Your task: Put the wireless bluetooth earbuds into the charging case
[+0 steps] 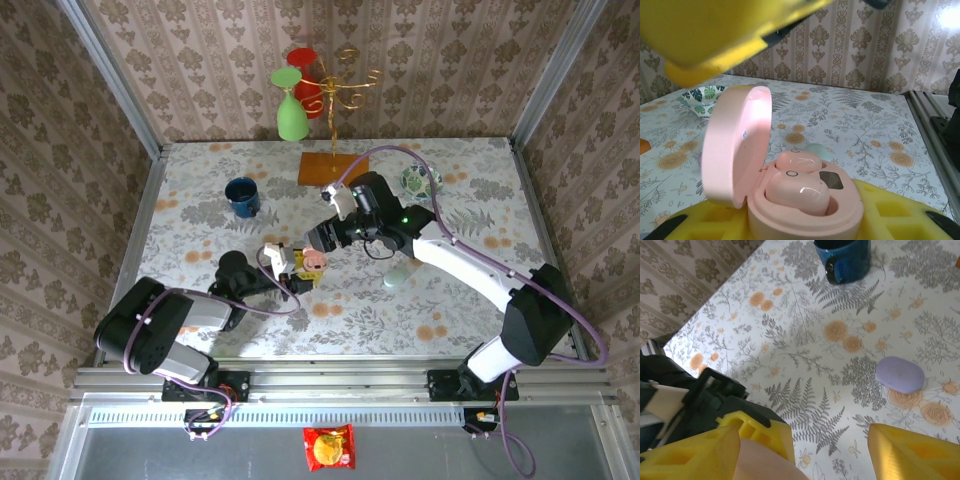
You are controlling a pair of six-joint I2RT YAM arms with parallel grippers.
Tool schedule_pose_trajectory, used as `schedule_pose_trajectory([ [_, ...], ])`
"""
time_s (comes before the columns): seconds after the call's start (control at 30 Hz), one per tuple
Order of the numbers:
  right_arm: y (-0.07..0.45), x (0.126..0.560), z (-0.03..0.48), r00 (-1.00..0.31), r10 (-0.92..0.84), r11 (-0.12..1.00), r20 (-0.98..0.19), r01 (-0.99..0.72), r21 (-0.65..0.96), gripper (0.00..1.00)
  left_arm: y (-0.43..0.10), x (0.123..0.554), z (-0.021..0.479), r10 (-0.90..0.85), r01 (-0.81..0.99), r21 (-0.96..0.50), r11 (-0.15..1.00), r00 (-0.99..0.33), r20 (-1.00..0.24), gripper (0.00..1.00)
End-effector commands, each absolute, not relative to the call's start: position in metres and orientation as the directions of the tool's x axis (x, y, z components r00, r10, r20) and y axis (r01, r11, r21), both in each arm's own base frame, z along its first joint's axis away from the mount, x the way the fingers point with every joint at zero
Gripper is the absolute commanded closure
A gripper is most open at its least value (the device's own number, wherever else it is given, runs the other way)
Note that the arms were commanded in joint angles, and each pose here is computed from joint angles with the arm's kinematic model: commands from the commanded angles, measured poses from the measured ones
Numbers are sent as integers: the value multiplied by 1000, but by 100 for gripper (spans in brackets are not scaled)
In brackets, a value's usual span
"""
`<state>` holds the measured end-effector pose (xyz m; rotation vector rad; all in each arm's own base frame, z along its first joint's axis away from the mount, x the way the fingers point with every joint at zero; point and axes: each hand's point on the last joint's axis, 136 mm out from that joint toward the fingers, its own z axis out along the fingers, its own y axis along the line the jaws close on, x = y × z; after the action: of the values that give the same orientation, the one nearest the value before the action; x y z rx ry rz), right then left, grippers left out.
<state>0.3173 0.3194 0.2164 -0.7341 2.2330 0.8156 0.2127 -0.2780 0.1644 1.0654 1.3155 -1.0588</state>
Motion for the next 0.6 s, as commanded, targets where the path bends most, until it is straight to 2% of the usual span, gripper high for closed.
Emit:
schedule_pose_trajectory([
  [0.0,314,314,211,-661,-300,664,-687,-663,347,30,-278,218,183,-35,974,-13,228,-6,-999,60],
  [0.2,306,299,208,-661,-314,652,-682,-672,352,29,-280,229,190,-67,962,-81,260,-65,-996,62],
  [0.3,299,301,217,-686,-228,673,-691,-624,398,28,-281,232,195,-80,960,-93,262,-75,-994,62],
  [0.4,296,301,228,-756,-89,637,-648,-543,547,23,-283,233,202,-96,962,-103,255,-81,-992,62],
  [0.57,303,291,232,-885,63,461,-462,-385,799,21,-285,235,218,-131,961,-99,259,-67,-989,62],
])
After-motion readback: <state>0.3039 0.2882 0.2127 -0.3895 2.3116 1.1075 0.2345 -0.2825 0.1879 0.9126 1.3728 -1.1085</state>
